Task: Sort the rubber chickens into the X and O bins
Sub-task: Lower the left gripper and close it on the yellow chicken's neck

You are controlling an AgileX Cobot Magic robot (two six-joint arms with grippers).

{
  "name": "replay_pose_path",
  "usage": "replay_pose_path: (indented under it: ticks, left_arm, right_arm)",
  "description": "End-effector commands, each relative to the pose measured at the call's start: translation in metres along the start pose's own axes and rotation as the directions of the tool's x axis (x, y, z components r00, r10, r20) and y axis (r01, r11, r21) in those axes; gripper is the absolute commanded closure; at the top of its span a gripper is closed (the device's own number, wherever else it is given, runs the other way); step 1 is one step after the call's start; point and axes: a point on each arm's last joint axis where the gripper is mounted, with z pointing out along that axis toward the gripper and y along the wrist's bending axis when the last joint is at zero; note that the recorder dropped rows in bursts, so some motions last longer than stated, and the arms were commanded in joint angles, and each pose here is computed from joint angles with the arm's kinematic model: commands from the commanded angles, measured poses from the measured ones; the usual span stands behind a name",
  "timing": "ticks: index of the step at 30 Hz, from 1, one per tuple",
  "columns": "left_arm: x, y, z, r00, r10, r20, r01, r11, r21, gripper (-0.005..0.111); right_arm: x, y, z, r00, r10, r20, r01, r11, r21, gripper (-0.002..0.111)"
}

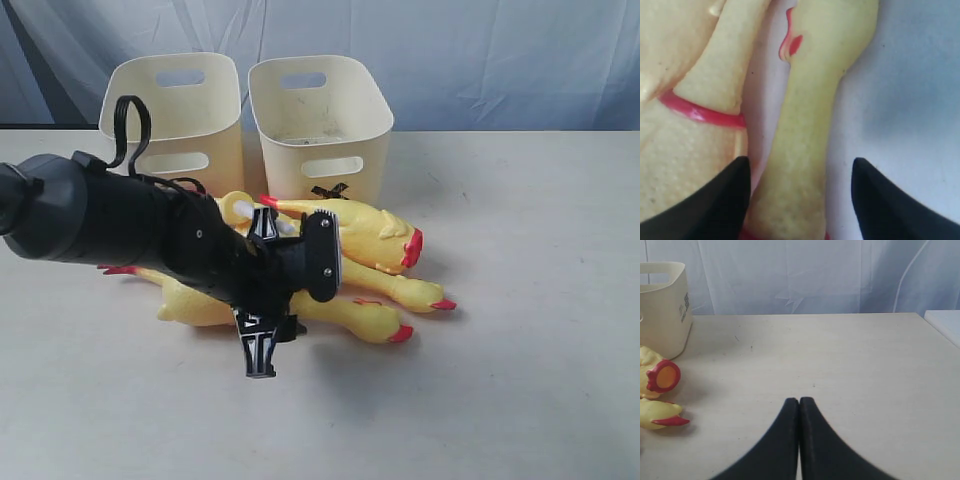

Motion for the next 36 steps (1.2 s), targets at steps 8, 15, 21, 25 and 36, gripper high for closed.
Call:
replay_pose_path:
  ticks: [8,15,21,25,36]
  left_arm:
    - [-0.017,-0.016,0.002,0.999,0.048,0.022,-0.048,0.999,0.022,0.054]
    - [-0.010,-0.022,0.020,0.999,0.051,-0.013,-0.050,0.997,0.059,0.054]
    - [-0.007,-0.023,0.021,0.999,0.022,-0.035,-0.020,0.998,0.059,0.054]
    - [-0.005,-0.024,0.021,0.998,0.026,-0.064,-0.022,0.997,0.074,0.057]
    - [-0.010,-0.022,0.012,0.993,-0.040,-0.107,0.056,0.988,0.146,0.090]
  right_arm:
    - [0.000,0.000,0.000,1.000,0.003,0.010,-0.003,1.000,-0.003,0.109]
    - [0.000,0.000,0.000,1.000,0.003,0.010,-0.003,1.000,-0.003,0.109]
    - [0.000,0.000,0.000,1.000,0.003,0.010,-0.003,1.000,-0.003,0.109]
    - [0.000,0.000,0.000,1.000,0.003,0.010,-0.003,1.000,-0.003,0.109]
    - [0.000,0.000,0.000,1.000,0.003,0.010,-0.003,1.000,-0.003,0.109]
